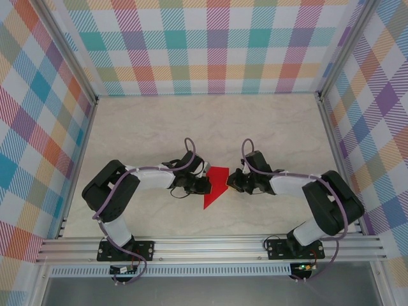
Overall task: Fold a paper plane with a square sheet of paper (pick it up from the middle)
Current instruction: Third fold the triangle at the center of the table.
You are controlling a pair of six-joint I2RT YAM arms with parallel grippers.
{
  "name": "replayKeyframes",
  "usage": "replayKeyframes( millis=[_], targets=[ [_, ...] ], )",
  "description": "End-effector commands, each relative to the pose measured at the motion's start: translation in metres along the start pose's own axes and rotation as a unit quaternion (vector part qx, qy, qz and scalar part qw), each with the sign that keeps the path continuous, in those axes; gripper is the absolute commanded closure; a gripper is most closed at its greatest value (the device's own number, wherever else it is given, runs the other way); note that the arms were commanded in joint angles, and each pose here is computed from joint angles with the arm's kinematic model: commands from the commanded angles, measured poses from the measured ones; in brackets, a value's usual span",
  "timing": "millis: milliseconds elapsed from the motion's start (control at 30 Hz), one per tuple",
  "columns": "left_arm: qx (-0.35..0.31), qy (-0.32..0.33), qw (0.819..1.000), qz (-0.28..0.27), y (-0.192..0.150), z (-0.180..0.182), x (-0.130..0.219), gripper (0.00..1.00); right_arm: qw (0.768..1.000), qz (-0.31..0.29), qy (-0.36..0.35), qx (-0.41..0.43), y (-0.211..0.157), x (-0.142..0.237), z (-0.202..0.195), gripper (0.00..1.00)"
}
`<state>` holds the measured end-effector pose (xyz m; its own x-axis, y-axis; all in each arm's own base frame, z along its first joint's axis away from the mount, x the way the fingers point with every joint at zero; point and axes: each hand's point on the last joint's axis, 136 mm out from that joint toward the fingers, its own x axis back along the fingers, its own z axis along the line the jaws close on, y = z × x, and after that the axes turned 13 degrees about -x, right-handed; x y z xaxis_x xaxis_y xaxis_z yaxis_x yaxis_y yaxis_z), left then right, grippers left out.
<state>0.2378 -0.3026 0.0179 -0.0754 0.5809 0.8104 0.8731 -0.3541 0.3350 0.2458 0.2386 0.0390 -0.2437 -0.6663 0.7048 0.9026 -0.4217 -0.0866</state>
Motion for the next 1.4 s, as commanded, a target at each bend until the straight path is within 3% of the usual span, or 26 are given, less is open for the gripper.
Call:
replayKeyframes(
  millis=[0, 200, 300, 633, 800, 1100, 1367],
  targets=[
    [0.015, 0.028, 0.999, 0.035, -0.022, 0.010, -0.006, 0.91, 1.000, -0.006, 0.009, 0.023, -0.015, 0.013, 0.003, 0.88],
    [0.013, 0.030, 0.999, 0.042, -0.021, 0.011, -0.009, 0.92, 0.999, 0.002, 0.030, 0.035, -0.058, 0.010, 0.003, 0.91],
    [0.012, 0.032, 0.998, 0.043, -0.021, 0.011, -0.009, 0.91, 0.998, 0.027, 0.039, 0.051, -0.080, -0.001, 0.016, 0.99],
    [0.018, 0.032, 0.998, 0.055, -0.026, 0.014, -0.012, 0.91, 0.994, 0.068, 0.057, 0.056, -0.107, -0.041, 0.041, 1.00],
    [0.018, 0.029, 0.998, 0.056, -0.027, 0.013, -0.013, 0.91, 0.995, 0.073, 0.052, 0.055, -0.113, -0.050, 0.045, 1.00],
    [0.018, 0.030, 0.998, 0.057, -0.027, 0.013, -0.012, 0.92, 0.997, 0.074, -0.018, 0.018, -0.112, -0.075, -0.003, 1.00],
    [0.016, 0.036, 0.998, 0.058, -0.028, 0.015, -0.009, 0.92, 0.998, 0.039, -0.016, 0.048, -0.102, -0.048, 0.019, 0.99]
  ],
)
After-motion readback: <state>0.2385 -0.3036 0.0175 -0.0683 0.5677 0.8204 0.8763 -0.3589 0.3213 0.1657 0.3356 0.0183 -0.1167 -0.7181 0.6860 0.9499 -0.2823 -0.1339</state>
